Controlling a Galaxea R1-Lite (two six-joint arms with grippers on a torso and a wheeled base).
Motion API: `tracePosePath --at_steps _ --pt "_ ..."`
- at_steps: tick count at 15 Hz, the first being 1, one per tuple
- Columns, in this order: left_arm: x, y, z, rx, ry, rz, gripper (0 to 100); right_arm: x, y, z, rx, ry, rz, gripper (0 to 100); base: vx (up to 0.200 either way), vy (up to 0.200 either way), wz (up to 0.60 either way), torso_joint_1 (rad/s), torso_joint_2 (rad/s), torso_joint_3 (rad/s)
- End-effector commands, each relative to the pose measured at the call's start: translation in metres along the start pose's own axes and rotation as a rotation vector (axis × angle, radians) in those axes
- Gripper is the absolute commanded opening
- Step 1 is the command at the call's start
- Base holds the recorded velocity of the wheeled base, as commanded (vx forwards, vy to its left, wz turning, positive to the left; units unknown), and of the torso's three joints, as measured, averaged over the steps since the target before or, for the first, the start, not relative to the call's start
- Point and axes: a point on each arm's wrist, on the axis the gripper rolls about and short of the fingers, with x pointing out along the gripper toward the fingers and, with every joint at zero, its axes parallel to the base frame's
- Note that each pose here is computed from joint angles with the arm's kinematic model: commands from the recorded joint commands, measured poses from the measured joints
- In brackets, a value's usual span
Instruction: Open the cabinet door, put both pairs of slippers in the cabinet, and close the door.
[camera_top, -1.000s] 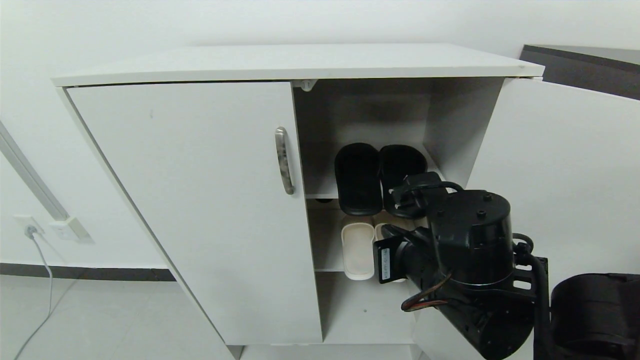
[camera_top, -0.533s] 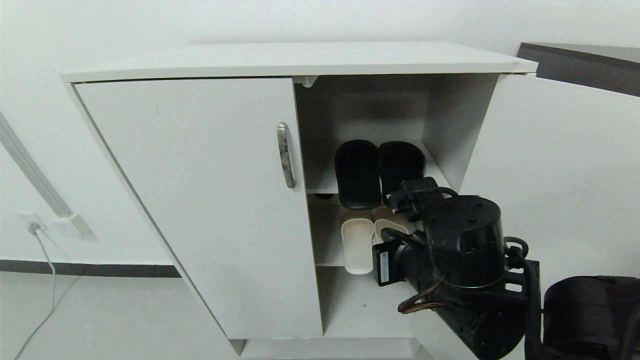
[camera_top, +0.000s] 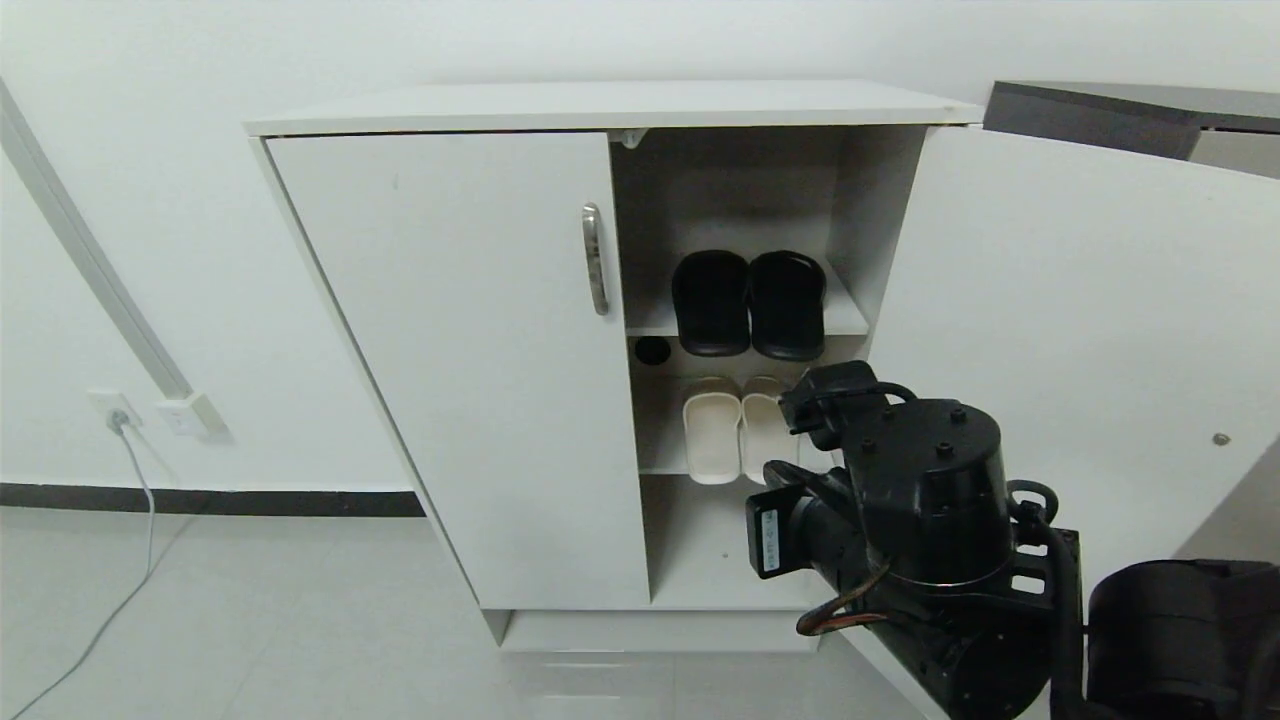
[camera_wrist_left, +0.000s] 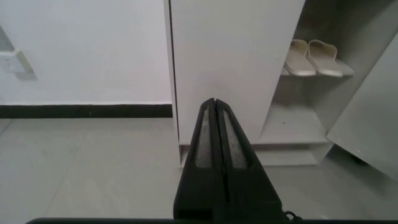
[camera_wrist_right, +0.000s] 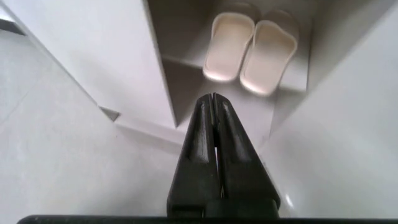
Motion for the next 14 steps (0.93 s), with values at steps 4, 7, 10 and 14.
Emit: tracePosePath --at_steps 4,7,10,14 --pt "0.000 0.000 0.000 0.001 0.003 0.001 0 0.005 -0.008 -0.006 -0.008 0.019 -0.028 0 -0.200 0.000 0.00 0.001 0.00 0.002" --pt "0.000 0.000 0.000 0.001 0.003 0.002 0 0.008 -0.012 -0.009 -0.016 0.009 -0.037 0 -0.200 0.000 0.00 0.004 0.00 0.005" --pt "0.000 0.000 0.000 0.001 0.001 0.001 0 0.010 -0.014 -0.011 -0.025 0.005 -0.045 0 0.000 0.000 0.00 0.000 0.00 0.000" --pt "0.000 0.000 0.000 0.001 0.001 0.002 0 0.009 -0.015 -0.013 -0.036 0.010 -0.046 0 0.000 0.000 0.00 0.000 0.00 0.000"
